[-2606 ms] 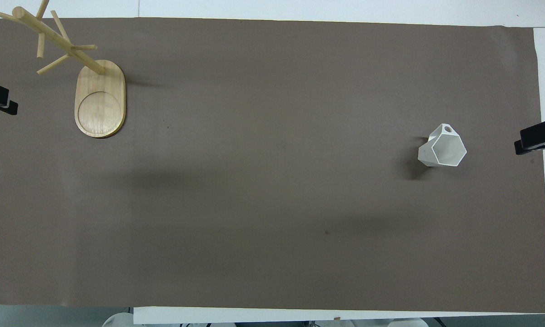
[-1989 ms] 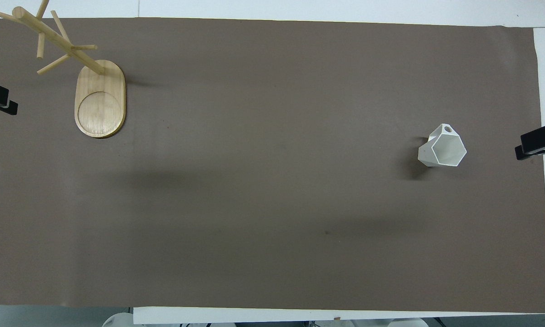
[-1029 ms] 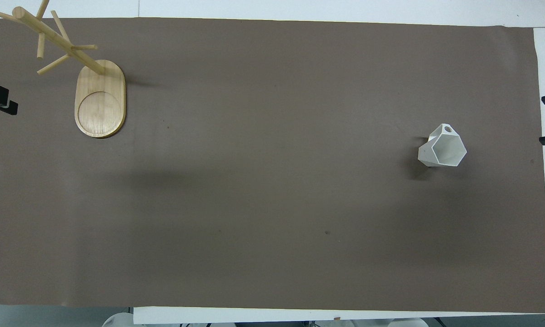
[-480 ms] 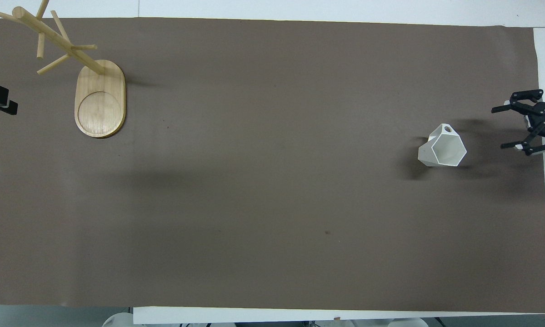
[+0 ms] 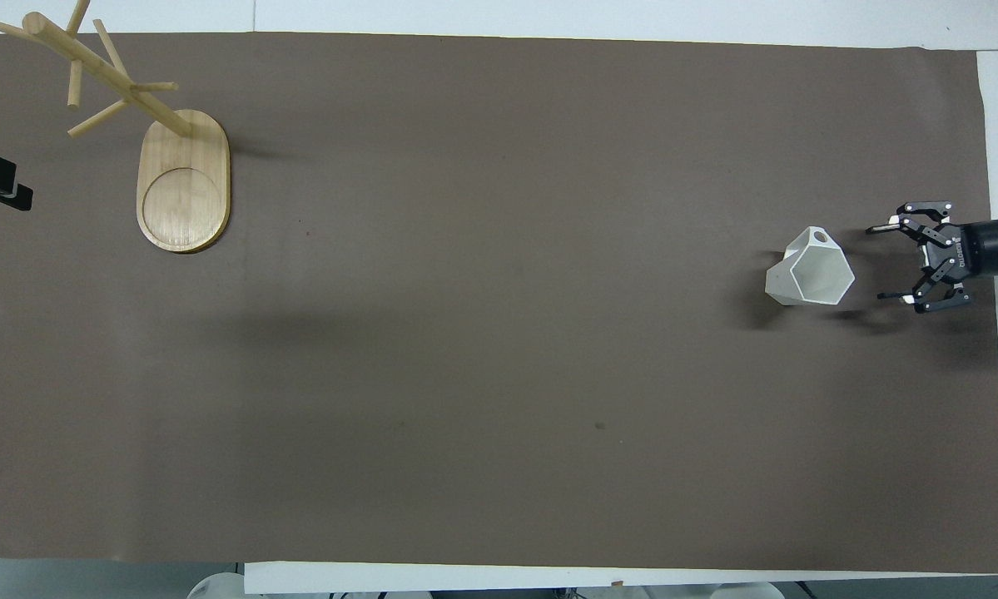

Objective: Hang cup on rack
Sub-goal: 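Move the open right gripper toward the white mug's handle side, then close the right gripper on the white mug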

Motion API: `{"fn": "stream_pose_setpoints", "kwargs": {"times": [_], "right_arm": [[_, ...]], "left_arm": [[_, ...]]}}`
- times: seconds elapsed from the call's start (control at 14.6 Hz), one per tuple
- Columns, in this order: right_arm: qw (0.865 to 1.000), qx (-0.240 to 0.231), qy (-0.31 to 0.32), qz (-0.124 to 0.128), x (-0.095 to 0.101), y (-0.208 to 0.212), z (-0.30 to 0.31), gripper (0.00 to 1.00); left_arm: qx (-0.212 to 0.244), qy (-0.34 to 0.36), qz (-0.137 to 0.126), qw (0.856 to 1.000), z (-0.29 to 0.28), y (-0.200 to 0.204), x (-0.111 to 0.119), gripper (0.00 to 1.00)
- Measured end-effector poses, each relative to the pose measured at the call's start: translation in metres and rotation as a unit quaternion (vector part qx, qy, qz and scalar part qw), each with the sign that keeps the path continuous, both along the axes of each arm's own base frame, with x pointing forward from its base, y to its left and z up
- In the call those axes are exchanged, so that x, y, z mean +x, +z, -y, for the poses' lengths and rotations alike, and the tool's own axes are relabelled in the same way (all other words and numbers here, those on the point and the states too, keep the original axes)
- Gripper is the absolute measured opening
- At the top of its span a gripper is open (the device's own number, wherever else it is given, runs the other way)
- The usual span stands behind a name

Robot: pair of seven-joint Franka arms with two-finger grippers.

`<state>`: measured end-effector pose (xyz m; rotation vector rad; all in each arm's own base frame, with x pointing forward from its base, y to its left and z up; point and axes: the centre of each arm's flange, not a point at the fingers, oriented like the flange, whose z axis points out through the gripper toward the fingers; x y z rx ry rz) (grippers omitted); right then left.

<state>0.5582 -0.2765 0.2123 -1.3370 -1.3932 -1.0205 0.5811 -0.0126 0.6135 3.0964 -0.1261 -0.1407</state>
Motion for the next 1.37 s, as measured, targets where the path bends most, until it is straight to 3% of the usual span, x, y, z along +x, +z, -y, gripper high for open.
{"fn": "stream_pose_setpoints", "kwargs": {"times": [0.55, 0.96, 1.37], "right_arm": [[1.0, 0.012, 0.013, 0.022, -0.009, -0.01, -0.032, 1.0], [0.999, 0.02, 0.023, 0.017, -0.017, -0.023, -0.053, 1.0], [0.999, 0.031, 0.028, 0.021, -0.008, -0.022, -0.076, 1.0]], "left_arm": [[0.0, 0.0, 0.0, 1.0, 0.0, 0.0, 0.0, 1.0], [0.0, 0.0, 0.0, 1.0, 0.0, 0.0, 0.0, 1.0], [0.0, 0.0, 0.0, 1.0, 0.0, 0.0, 0.0, 1.0]]}}
